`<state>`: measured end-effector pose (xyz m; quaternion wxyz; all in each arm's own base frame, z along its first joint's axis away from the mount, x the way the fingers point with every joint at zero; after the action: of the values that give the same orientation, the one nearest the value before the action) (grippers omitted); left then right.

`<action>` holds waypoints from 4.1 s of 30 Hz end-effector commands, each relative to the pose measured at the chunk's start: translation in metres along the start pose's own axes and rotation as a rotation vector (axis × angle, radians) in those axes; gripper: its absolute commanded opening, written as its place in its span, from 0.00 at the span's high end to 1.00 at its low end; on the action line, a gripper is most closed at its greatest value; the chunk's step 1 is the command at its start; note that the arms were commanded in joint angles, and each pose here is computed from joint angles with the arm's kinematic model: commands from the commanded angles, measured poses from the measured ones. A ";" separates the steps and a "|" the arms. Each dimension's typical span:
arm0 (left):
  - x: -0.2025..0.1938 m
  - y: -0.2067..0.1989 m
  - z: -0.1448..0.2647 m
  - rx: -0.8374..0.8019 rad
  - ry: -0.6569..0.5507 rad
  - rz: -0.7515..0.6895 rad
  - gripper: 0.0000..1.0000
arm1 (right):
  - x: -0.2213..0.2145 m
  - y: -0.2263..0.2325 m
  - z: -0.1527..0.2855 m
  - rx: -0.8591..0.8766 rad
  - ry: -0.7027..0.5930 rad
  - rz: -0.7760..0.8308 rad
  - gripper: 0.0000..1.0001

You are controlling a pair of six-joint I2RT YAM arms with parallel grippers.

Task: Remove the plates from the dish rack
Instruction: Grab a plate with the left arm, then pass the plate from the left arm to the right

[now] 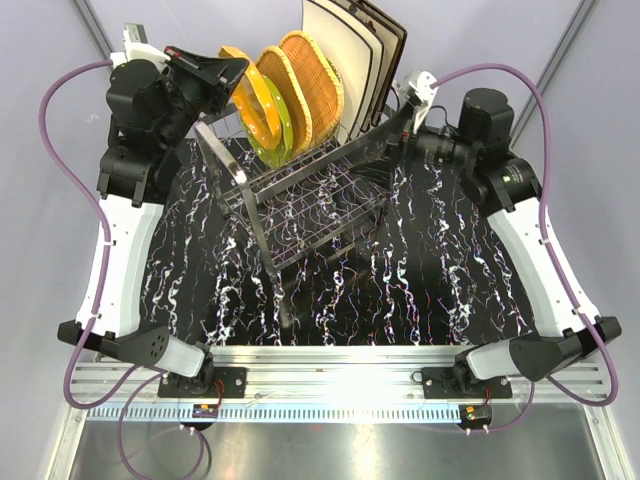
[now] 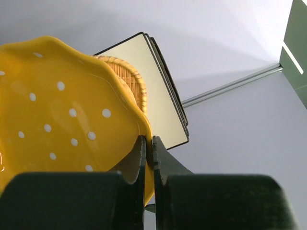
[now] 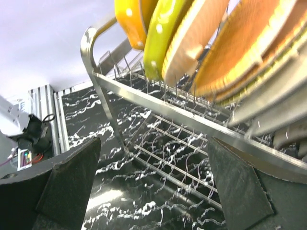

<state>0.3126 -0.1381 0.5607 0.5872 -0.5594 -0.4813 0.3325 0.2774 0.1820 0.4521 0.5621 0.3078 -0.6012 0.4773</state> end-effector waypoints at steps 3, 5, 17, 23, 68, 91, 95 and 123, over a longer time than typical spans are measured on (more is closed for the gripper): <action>0.010 -0.090 0.052 -0.398 -0.042 0.032 1.00 | 0.042 0.002 -0.028 -0.067 -0.069 0.093 0.00; 0.009 -0.088 0.054 -0.393 -0.041 0.043 1.00 | 0.053 0.001 -0.036 -0.115 -0.077 0.117 0.00; 0.009 -0.083 0.080 -0.403 -0.060 0.078 1.00 | 0.077 0.031 -0.107 -0.275 -0.115 0.276 0.00; 0.008 -0.081 0.089 -0.404 -0.062 0.087 1.00 | 0.083 0.048 -0.133 -0.330 -0.134 0.345 0.00; 0.012 -0.070 0.114 -0.462 -0.126 0.198 1.00 | 0.098 0.051 -0.182 -0.773 -0.188 0.408 0.89; 0.006 -0.046 0.144 -0.470 -0.117 0.222 0.33 | 0.169 0.038 -0.143 -0.726 -0.426 0.292 1.00; 0.005 -0.041 0.149 -0.451 -0.122 0.189 0.20 | 0.179 0.034 -0.131 -0.722 -0.454 0.269 1.00; -0.008 -0.009 0.196 -0.463 -0.110 -0.297 0.01 | 0.184 0.048 0.026 -0.428 -0.493 0.200 1.00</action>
<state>0.1331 -0.0797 0.5462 0.4685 -0.5833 -0.6343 0.1949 0.2241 0.2422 0.5669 0.4934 0.1974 -0.7693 0.3547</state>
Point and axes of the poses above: each gripper's point midway between its finger pads, its own z axis back along the fingers, its own y axis along the line the jaws close on, x = y × z, the point moved 7 cm from there along z, back along the fingers, and after that the axes turned 15 degrees about z, right-handed, at the moved point
